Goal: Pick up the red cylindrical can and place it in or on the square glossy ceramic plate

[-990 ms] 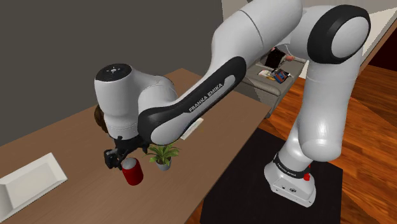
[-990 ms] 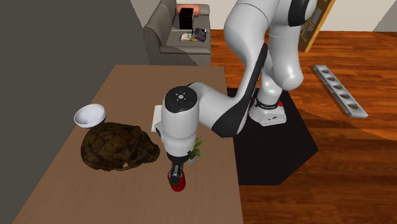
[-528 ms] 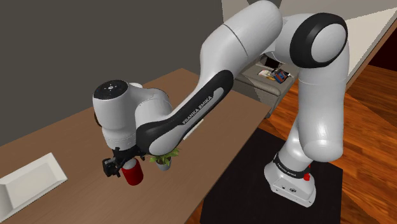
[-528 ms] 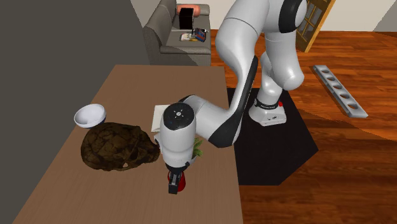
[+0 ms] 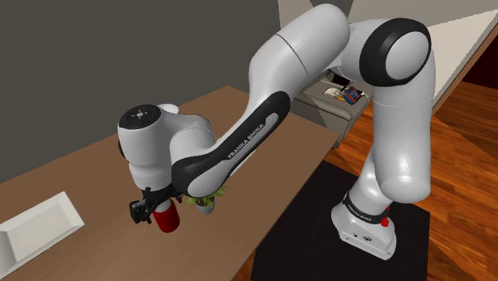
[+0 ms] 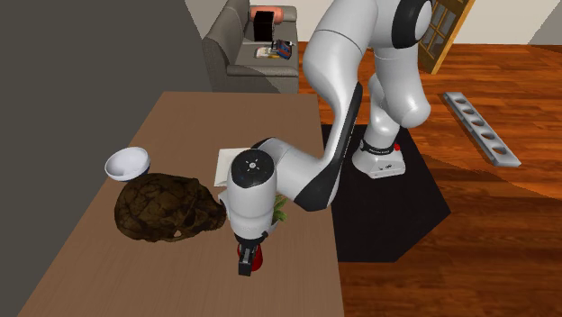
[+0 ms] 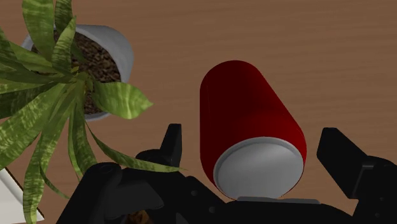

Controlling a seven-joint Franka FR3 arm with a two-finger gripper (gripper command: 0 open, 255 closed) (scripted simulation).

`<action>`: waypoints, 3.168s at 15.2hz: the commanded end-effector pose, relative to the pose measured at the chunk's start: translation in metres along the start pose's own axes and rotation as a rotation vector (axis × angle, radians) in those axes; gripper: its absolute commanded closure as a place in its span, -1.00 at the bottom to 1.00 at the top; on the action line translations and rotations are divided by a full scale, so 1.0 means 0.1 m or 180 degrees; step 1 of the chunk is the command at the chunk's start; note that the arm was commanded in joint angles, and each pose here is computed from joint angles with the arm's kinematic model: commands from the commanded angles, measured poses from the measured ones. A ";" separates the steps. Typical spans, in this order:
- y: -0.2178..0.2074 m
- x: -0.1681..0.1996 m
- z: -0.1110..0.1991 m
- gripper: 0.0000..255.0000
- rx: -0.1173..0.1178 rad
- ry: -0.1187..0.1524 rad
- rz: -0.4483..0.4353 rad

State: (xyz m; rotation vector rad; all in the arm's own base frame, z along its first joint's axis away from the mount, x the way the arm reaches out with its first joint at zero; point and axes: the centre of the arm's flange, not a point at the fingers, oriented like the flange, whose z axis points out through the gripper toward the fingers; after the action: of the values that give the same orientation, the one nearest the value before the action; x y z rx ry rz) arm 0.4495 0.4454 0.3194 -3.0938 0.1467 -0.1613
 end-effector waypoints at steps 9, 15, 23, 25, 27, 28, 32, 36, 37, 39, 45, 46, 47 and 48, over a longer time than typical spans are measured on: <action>0.00 0.00 0.00 1.00 0.0000 0.0000 0.0000; -0.01 0.02 -0.21 1.00 0.0000 0.0000 0.0000; -0.03 0.06 -0.63 1.00 0.0000 0.0000 0.0000; -0.03 0.08 -0.73 1.00 0.0000 0.0000 0.0000; -0.04 0.09 -0.84 1.00 0.0000 0.0000 0.0000; -0.04 0.09 -0.89 1.00 0.0000 0.0000 0.0000; 0.33 0.21 -0.94 1.00 0.0000 0.0000 0.0000; 0.83 0.38 -0.99 1.00 0.0000 0.0000 0.0000; 0.96 0.42 -1.01 1.00 0.0000 0.0000 0.0000; 1.21 0.50 -1.04 1.00 0.0000 0.0000 0.0000; 1.96 0.74 -1.12 1.00 0.0000 0.0000 0.0000; 2.08 0.78 -1.13 1.00 0.0000 0.0000 0.0000; 2.21 0.82 -1.14 1.00 0.0000 0.0000 0.0000; 2.33 0.86 -1.16 1.00 0.0000 0.0000 0.0000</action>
State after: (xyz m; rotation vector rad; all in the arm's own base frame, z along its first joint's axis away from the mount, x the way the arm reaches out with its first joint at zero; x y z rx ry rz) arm 0.4994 0.2133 0.4313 -3.0941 0.1493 -0.1604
